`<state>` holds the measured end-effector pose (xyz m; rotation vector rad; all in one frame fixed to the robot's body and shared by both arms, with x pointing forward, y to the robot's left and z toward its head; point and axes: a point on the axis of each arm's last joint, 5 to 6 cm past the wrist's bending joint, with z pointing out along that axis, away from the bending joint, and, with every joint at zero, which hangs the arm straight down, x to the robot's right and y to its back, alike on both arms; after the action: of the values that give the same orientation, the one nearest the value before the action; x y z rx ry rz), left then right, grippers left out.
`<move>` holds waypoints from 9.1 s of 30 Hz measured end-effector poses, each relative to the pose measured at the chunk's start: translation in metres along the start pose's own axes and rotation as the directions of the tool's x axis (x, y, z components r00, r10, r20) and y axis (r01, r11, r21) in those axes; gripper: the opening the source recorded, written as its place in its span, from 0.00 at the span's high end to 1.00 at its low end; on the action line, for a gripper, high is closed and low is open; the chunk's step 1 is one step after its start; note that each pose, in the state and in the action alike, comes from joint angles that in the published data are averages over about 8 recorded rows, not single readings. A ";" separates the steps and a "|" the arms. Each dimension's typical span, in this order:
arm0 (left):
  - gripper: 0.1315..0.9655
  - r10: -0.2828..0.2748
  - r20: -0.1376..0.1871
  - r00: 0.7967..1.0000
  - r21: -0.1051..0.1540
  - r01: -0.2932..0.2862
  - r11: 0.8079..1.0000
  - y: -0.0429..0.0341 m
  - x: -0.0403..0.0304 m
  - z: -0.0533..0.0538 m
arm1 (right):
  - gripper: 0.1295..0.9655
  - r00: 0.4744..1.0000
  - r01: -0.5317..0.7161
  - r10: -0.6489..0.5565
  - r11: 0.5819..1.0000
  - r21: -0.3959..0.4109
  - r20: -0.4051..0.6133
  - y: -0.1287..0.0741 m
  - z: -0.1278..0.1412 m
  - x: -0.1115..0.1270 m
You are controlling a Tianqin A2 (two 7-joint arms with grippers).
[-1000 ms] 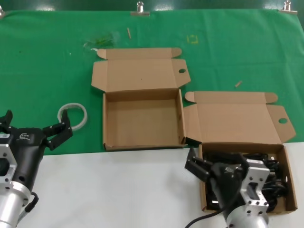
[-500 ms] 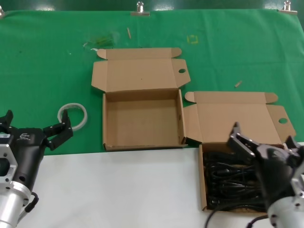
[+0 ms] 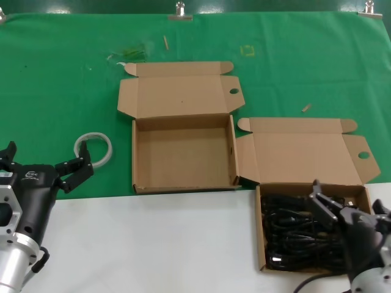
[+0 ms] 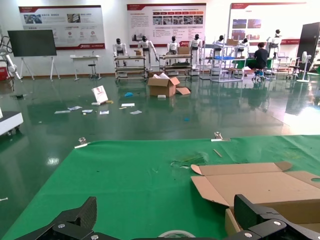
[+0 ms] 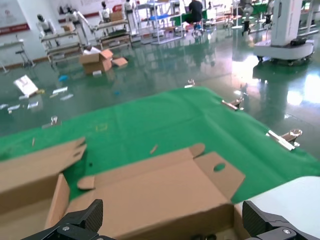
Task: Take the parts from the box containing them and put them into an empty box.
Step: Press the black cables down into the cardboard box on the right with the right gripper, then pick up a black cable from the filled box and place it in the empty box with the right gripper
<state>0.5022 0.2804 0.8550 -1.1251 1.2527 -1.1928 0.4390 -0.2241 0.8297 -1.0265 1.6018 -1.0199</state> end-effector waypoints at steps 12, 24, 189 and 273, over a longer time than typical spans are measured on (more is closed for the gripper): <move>0.00 0.000 0.000 1.000 0.000 0.000 1.000 0.0000 0.0000 0.000 | 0.00 0.999 -0.011 0.013 0.999 -0.053 0.040 0.020 0.029 -0.010; 0.00 0.000 0.000 1.000 0.000 0.000 1.000 0.0000 0.0000 0.000 | 0.00 0.996 -0.084 0.086 0.992 -0.090 0.017 0.030 0.023 -0.005; 0.00 0.000 0.000 1.000 0.000 0.000 1.000 0.0000 0.0000 0.000 | 0.97 0.994 -0.099 0.095 0.991 0.090 0.046 -0.032 -0.011 -0.021; 0.00 0.000 0.000 1.000 0.000 0.000 1.000 0.0000 0.0000 0.000 | 0.98 0.829 -0.015 -0.010 0.999 0.041 0.559 -0.074 0.220 -0.101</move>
<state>0.5022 0.2804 0.8550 -1.1251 1.2527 -1.1928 0.6833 -0.1841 0.8809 -1.1604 1.0874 -0.6573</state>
